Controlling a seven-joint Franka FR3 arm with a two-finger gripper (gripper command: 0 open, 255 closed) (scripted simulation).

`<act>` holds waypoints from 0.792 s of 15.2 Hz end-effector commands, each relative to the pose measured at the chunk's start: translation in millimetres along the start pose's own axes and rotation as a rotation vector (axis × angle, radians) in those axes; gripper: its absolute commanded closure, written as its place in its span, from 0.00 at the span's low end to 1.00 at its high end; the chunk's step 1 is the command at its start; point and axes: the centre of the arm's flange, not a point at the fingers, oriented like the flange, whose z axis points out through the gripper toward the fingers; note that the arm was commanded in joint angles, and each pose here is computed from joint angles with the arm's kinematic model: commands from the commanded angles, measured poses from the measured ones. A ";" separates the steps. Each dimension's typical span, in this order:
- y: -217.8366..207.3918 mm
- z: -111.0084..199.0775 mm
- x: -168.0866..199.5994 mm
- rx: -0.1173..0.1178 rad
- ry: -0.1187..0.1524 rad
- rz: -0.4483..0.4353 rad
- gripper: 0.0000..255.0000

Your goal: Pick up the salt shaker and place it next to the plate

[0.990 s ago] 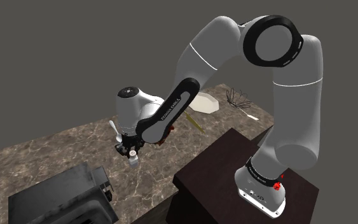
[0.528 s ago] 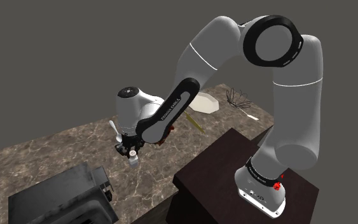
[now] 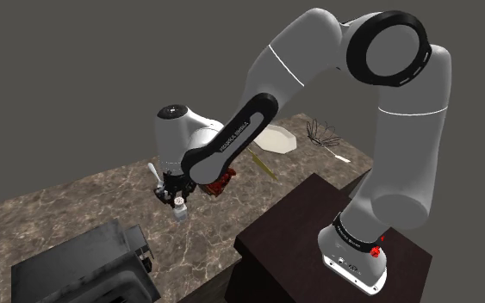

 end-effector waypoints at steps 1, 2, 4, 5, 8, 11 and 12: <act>1.2 -10.9 -0.8 0.000 0.000 0.000 1.00; 1.2 -16.1 -0.9 0.000 0.000 0.000 1.00; 1.1 -26.7 -1.1 0.000 0.000 0.000 1.00; 1.1 -32.0 -1.1 0.000 0.000 0.000 1.00; 1.0 -47.8 -1.4 0.000 0.000 0.000 1.00; 0.9 -63.7 -1.6 0.000 0.000 0.000 1.00; 0.8 -68.9 -1.7 0.000 0.000 0.000 1.00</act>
